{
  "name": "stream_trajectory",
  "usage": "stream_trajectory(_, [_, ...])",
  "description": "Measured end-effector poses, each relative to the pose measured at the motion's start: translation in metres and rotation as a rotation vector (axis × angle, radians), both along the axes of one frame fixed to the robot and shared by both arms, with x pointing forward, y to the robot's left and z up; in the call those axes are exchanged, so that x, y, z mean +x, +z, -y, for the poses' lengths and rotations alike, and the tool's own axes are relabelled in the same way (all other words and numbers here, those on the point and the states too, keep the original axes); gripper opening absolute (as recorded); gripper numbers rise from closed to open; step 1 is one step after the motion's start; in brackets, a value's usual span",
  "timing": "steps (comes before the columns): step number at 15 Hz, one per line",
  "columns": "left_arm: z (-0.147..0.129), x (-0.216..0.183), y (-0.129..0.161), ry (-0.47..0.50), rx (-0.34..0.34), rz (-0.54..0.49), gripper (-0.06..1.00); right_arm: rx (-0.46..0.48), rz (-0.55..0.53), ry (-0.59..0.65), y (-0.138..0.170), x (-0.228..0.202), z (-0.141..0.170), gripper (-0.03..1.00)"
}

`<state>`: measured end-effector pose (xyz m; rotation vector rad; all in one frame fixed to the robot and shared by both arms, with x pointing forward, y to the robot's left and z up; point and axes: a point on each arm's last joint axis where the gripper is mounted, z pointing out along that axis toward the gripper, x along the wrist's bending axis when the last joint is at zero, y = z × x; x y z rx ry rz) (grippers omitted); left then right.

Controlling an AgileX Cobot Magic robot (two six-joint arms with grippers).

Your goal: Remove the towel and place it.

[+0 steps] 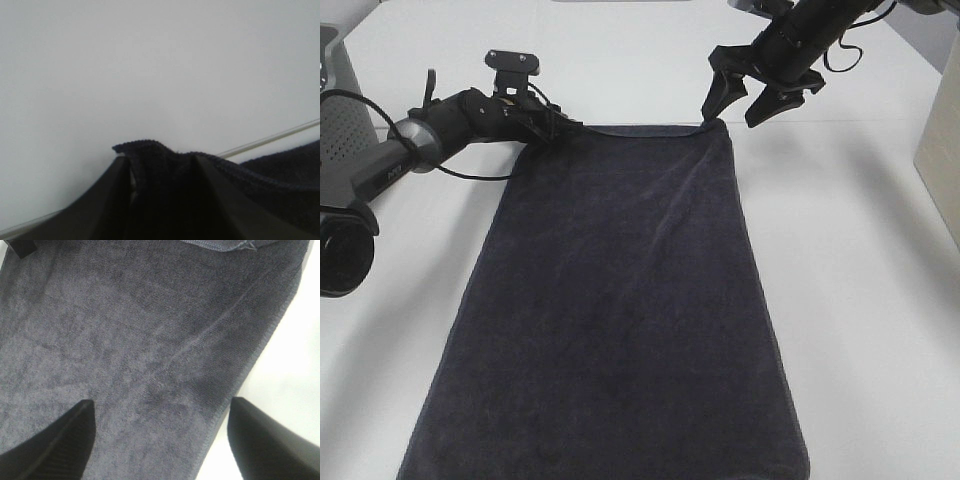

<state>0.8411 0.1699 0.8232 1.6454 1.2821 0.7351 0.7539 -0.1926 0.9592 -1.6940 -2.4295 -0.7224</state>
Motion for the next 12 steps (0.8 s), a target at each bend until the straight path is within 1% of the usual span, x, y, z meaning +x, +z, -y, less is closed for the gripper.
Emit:
stream_trajectory(2, [-0.003,0.001,-0.001,0.009,0.007,0.015,0.19,0.002,-0.002,0.001,0.0,0.0,0.0,0.71])
stream_trajectory(3, [-0.006,0.001,-0.002,0.012,0.012,0.012,0.11,0.001,-0.006,0.002,0.0,-0.001,0.0,0.71])
stream_trajectory(4, [-0.01,0.002,-0.003,0.017,0.016,0.011,0.05,0.001,-0.012,0.005,0.0,-0.001,0.0,0.71])
stream_trajectory(5, [-0.016,0.003,-0.003,0.026,0.017,0.008,0.02,0.001,-0.021,0.009,0.0,-0.002,0.0,0.71])
stream_trajectory(6, [-0.028,0.005,-0.003,0.048,0.012,0.006,0.01,0.001,-0.027,0.012,0.0,-0.003,0.0,0.71])
stream_trajectory(8, [-0.045,0.008,-0.003,0.1,-0.046,-0.008,0.01,0.001,-0.033,0.015,0.0,-0.003,0.0,0.71])
stream_trajectory(10, [-0.051,0.009,-0.003,0.115,-0.062,-0.01,0.03,0.0,-0.036,0.016,-0.001,-0.004,0.0,0.71])
stream_trajectory(11, [-0.051,0.009,-0.002,0.119,-0.067,-0.009,0.1,0.0,-0.038,0.017,-0.001,-0.004,0.0,0.71])
stream_trajectory(12, [-0.05,0.009,-0.002,0.119,-0.07,-0.007,0.24,0.0,-0.041,0.019,-0.001,-0.004,0.0,0.71])
